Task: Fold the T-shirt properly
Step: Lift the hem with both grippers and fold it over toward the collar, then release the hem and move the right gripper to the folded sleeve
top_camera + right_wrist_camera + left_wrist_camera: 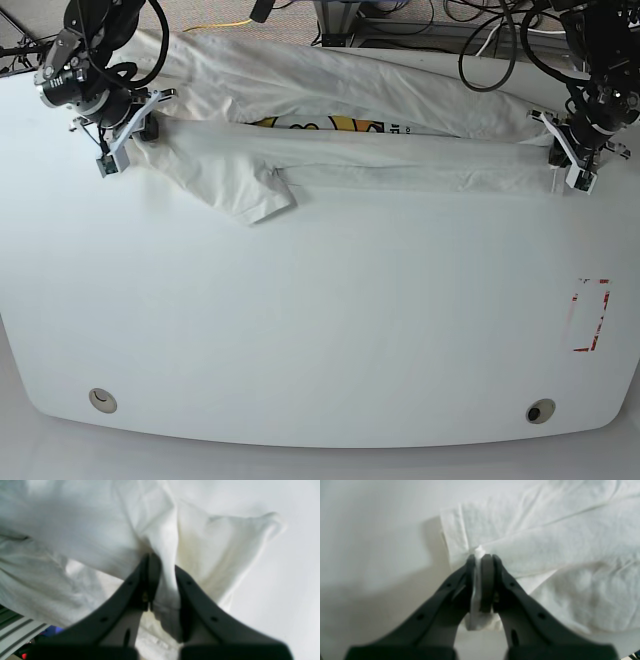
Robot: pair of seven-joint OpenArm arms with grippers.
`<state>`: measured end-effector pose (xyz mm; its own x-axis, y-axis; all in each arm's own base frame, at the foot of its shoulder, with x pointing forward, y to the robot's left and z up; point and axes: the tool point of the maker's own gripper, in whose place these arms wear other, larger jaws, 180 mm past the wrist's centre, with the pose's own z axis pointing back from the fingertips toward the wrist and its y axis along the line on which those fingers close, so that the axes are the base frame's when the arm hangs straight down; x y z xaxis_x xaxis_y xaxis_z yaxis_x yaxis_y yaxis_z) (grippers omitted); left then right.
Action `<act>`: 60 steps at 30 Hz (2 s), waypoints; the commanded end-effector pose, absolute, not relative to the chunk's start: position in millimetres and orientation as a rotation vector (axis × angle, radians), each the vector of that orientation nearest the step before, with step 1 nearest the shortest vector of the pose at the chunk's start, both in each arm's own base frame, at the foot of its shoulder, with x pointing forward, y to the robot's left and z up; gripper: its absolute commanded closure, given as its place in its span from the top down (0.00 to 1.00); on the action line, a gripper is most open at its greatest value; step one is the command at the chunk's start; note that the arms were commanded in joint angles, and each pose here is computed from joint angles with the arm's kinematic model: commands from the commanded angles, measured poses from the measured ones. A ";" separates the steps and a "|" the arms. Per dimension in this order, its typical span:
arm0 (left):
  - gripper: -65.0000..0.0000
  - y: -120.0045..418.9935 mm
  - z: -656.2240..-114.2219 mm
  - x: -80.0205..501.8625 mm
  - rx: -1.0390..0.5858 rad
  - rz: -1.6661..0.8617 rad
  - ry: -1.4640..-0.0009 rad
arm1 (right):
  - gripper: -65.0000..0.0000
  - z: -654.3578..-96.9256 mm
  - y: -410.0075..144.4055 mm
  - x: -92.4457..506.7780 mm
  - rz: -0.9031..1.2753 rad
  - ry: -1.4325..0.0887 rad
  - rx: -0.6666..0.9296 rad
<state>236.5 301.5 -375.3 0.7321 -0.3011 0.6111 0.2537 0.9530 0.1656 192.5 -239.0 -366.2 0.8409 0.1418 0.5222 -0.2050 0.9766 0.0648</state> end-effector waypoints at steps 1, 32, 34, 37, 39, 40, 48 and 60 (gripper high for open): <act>0.00 308.2 -362.0 245.3 0.097 -0.314 -0.725 | 0.00 -360.5 -243.1 197.6 0.189 -0.568 0.112; 0.53 311.8 -324.3 269.1 0.111 -0.302 -0.761 | 0.73 -328.4 -238.3 207.0 0.099 -0.751 0.270; 0.53 304.7 -313.6 274.0 0.091 -0.309 -0.792 | 0.73 -329.1 -235.3 205.6 0.097 -0.752 0.284; 0.53 294.0 -317.3 271.7 0.066 -0.313 -0.771 | 0.70 -341.1 -228.2 201.5 0.101 -0.710 0.308; 0.53 282.1 -328.8 272.9 0.047 -0.316 -0.746 | 0.59 -356.8 -221.3 196.4 0.110 -0.652 0.320; 0.53 277.7 -333.0 272.9 0.043 -0.323 -0.734 | 0.53 -361.7 -220.2 194.2 0.113 -0.632 0.317; 0.53 265.8 -380.2 245.8 0.076 -0.315 -0.572 | 0.19 -411.9 -236.9 168.8 0.065 -0.445 0.249; 0.53 291.1 -432.9 252.9 0.018 -0.249 -0.527 | 0.25 -433.6 -223.3 235.4 0.162 -0.470 0.254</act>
<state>271.6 270.6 -414.2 0.7603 -0.2051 0.6164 0.2383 0.9708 0.0290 242.3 -221.9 -419.9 0.8462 0.0643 0.5290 -0.2102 0.9525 0.2204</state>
